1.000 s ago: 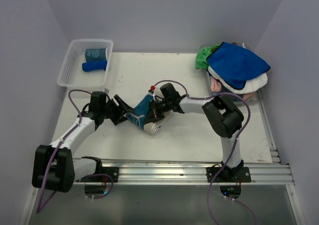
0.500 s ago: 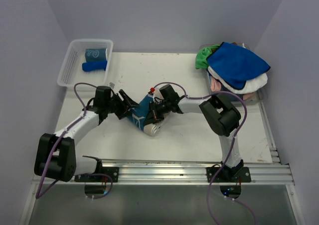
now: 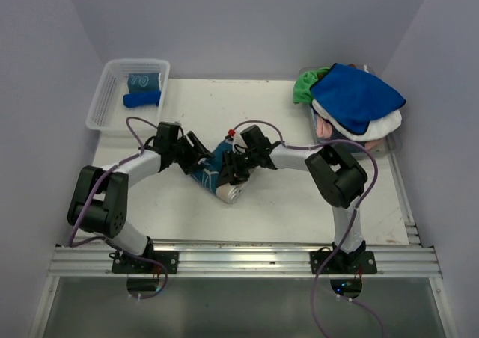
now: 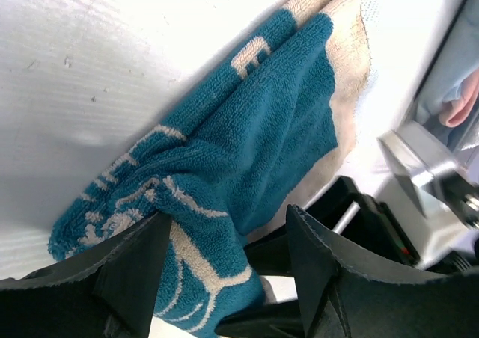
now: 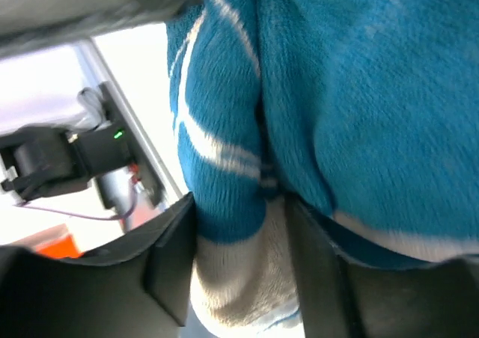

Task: Roll the towels
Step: Roll the towel

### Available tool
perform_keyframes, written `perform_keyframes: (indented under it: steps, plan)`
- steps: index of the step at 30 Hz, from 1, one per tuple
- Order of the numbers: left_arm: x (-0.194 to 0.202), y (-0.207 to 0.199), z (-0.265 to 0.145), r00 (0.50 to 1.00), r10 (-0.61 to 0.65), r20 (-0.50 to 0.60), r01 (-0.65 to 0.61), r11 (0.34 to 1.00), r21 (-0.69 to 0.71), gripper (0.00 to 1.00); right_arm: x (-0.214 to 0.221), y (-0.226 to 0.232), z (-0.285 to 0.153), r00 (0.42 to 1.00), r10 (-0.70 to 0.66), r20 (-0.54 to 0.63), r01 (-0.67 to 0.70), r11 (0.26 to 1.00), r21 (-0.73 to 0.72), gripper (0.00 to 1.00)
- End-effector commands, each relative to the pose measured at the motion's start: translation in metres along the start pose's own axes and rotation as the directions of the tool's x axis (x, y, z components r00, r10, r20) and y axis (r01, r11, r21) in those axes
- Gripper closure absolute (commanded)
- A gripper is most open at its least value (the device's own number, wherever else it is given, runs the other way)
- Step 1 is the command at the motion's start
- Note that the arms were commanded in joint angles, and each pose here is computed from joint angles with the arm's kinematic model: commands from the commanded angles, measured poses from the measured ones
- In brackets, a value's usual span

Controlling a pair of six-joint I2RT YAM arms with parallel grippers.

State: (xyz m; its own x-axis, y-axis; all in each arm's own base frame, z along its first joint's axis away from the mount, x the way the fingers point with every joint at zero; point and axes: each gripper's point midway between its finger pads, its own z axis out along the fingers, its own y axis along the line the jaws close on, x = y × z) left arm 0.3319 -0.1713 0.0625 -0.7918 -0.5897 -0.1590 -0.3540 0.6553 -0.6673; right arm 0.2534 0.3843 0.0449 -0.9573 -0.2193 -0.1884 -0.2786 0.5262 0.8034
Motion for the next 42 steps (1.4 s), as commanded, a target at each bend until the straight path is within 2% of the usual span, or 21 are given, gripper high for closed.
perform_keyframes:
  steps: [1, 4, 5, 7, 8, 11, 13, 15, 20, 25, 28, 35, 42]
  plan:
    - [-0.011, 0.012, 0.01, 0.999, 0.026, 0.037, -0.023, 0.997, -0.08, 0.33, -0.007, -0.003, -0.034, 0.989, -0.103, 0.103, 0.082, 0.978, 0.194, 0.45]
    - [-0.006, 0.017, 0.014, 0.999, 0.029, 0.013, -0.028, 0.994, -0.103, 0.33, -0.005, 0.008, -0.051, 0.969, -0.206, 0.139, 0.16, 0.944, 0.289, 0.4]
    - [-0.004, 0.019, 0.014, 0.999, 0.032, 0.004, -0.031, 0.993, -0.112, 0.33, -0.012, 0.002, -0.059, 0.947, -0.276, 0.164, 0.196, 0.902, 0.385, 0.39]
    - [-0.003, 0.021, 0.015, 0.999, 0.035, -0.002, -0.035, 0.992, -0.122, 0.33, -0.005, 0.019, -0.063, 0.916, -0.373, 0.149, 0.273, 0.85, 0.45, 0.37]
    - [-0.003, 0.021, 0.015, 0.999, 0.036, -0.003, -0.037, 0.992, -0.123, 0.33, -0.014, 0.015, -0.07, 0.886, -0.435, 0.159, 0.292, 0.792, 0.536, 0.37]
    - [-0.001, 0.022, 0.016, 0.999, 0.039, -0.01, -0.04, 0.992, -0.124, 0.33, -0.015, 0.038, -0.067, 0.808, -0.576, 0.123, 0.385, 0.674, 0.63, 0.36]
    - [-0.001, 0.021, 0.016, 0.999, 0.041, -0.01, -0.042, 0.992, -0.122, 0.33, -0.015, 0.045, -0.064, 0.778, -0.62, 0.099, 0.421, 0.632, 0.651, 0.36]
    - [-0.001, 0.021, 0.017, 0.999, 0.045, -0.015, -0.047, 0.991, -0.122, 0.33, -0.015, 0.056, -0.058, 0.723, -0.688, 0.058, 0.472, 0.554, 0.686, 0.36]
    - [-0.001, 0.019, 0.017, 0.999, 0.051, -0.02, -0.053, 0.992, -0.119, 0.33, -0.01, 0.058, -0.045, 0.672, -0.739, -0.045, 0.542, 0.45, 0.71, 0.37]
    - [-0.001, 0.02, 0.017, 0.998, 0.055, -0.021, -0.057, 0.991, -0.12, 0.33, -0.018, 0.077, -0.057, 0.627, -0.779, 0.007, 0.515, 0.421, 0.747, 0.37]
    - [0.001, 0.021, 0.017, 0.998, 0.051, -0.026, -0.054, 0.991, -0.121, 0.33, -0.019, 0.084, -0.058, 0.616, -0.787, 0.029, 0.512, 0.429, 0.744, 0.37]
    - [0.0, 0.02, 0.016, 0.998, 0.052, -0.024, -0.055, 0.991, -0.119, 0.33, 0.0, 0.099, -0.037, 0.58, -0.814, -0.005, 0.618, 0.436, 0.654, 0.37]
    - [0.0, 0.019, 0.015, 0.998, 0.054, -0.021, -0.056, 0.992, -0.118, 0.33, 0.003, 0.08, -0.018, 0.6, -0.798, -0.05, 0.636, 0.438, 0.635, 0.37]
